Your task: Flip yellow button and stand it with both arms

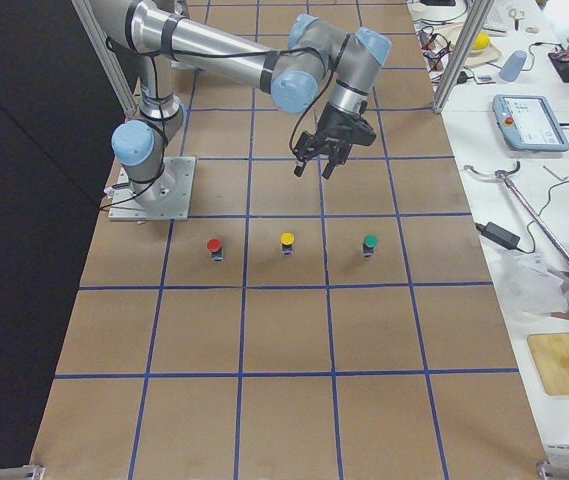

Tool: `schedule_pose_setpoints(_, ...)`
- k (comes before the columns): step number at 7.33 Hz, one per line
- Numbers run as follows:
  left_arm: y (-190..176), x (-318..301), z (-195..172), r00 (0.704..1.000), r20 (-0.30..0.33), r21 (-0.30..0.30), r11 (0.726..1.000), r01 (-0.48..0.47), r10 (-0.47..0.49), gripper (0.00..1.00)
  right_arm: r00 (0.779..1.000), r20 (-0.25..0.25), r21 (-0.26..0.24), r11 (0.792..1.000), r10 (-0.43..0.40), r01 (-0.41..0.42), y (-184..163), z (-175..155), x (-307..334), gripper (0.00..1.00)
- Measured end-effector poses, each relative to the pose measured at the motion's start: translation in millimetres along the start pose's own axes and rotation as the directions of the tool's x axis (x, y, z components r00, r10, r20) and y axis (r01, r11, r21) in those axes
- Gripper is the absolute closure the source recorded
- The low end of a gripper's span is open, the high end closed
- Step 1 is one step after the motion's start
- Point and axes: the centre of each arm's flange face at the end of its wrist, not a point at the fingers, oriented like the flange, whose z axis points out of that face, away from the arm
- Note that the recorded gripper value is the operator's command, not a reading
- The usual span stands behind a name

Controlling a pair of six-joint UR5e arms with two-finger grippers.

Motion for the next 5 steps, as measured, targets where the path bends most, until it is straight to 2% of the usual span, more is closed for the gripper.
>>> schedule_pose_setpoints(1,0,0,0,1.000,0.001,-0.001,1.000,0.000,0.000,0.00,0.999,0.018,-0.034,0.999,-0.028,0.028,20,-18,25,0.01)
schedule_pose_setpoints(3,0,0,0,1.000,0.001,0.000,1.000,0.000,0.000,0.00,0.997,0.012,-0.096,0.993,-0.072,0.073,49,-30,55,0.01)
schedule_pose_setpoints(4,0,0,0,1.000,0.001,0.001,1.000,0.001,-0.001,0.00,0.993,0.004,-0.116,0.986,-0.119,0.119,56,-28,58,0.01)
schedule_pose_setpoints(5,0,0,0,1.000,0.002,0.001,1.000,0.002,-0.002,0.00,0.978,0.010,-0.130,0.969,-0.208,0.208,59,-25,59,0.01)
